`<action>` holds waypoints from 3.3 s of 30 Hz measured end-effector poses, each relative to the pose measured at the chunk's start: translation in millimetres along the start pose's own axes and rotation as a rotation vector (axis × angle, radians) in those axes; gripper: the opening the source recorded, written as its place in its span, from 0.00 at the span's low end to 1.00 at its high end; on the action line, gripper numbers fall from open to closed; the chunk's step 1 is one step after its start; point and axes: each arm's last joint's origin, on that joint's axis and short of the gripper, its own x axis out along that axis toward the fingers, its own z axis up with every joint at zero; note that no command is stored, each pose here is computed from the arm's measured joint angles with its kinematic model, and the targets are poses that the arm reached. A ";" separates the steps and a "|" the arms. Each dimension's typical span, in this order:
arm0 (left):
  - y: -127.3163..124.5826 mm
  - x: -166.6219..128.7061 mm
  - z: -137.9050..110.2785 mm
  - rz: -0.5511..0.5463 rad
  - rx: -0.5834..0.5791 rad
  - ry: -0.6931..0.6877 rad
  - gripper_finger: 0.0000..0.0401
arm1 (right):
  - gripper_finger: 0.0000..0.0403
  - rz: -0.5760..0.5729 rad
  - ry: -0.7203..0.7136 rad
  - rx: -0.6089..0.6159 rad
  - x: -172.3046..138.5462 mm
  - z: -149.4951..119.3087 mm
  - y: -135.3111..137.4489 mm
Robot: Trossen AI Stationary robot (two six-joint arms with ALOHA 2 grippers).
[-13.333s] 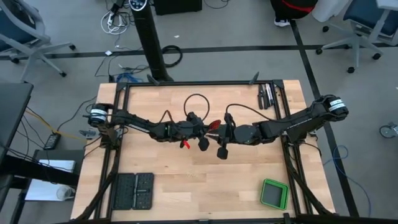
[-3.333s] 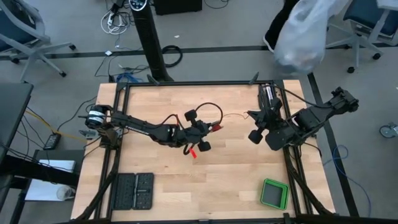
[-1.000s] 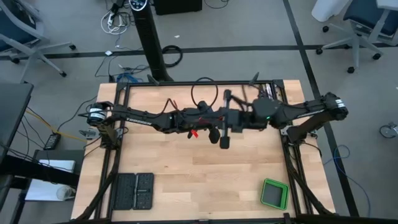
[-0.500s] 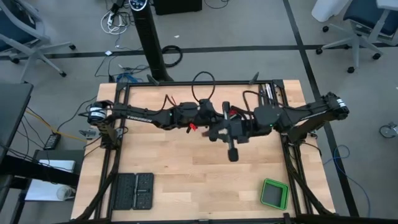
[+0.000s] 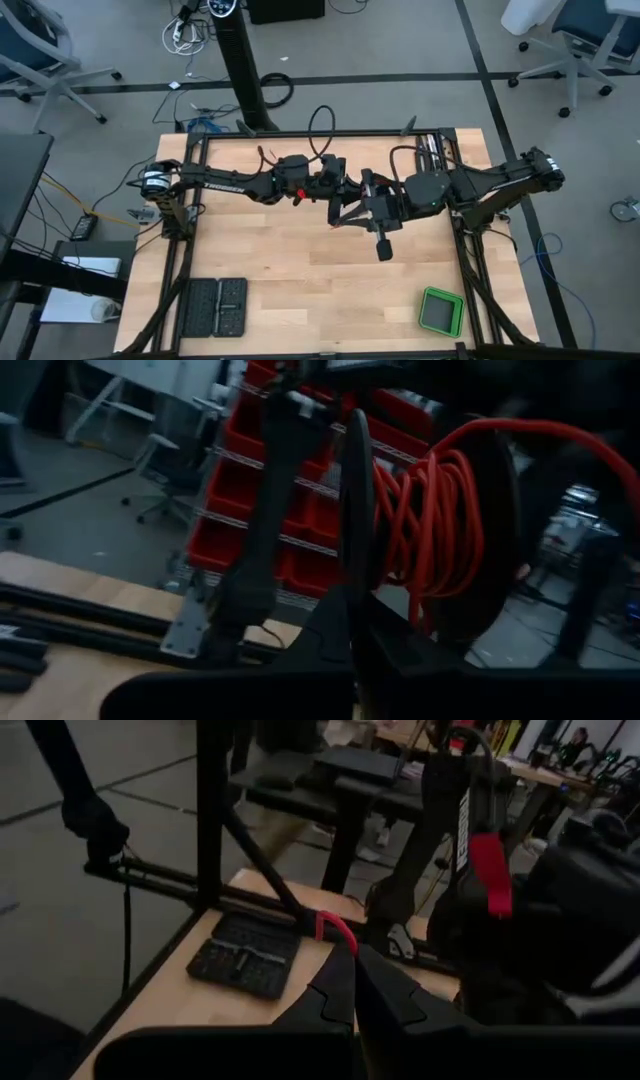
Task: Coil cords
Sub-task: Coil the red wire cable onto the black spool
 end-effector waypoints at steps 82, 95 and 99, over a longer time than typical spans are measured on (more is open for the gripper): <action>-0.8 2.2 -12.7 0.214 0.330 0.044 0.00 | 0.22 -0.586 0.331 0.208 -41.4 -19.9 28.8; -3.5 2.7 -13.4 0.265 0.366 0.032 0.00 | 0.16 -0.564 0.353 0.181 -34.0 -20.2 15.5; -3.1 2.7 -13.8 0.274 0.379 0.035 0.00 | 0.14 -0.499 0.383 0.214 -30.4 -22.6 7.7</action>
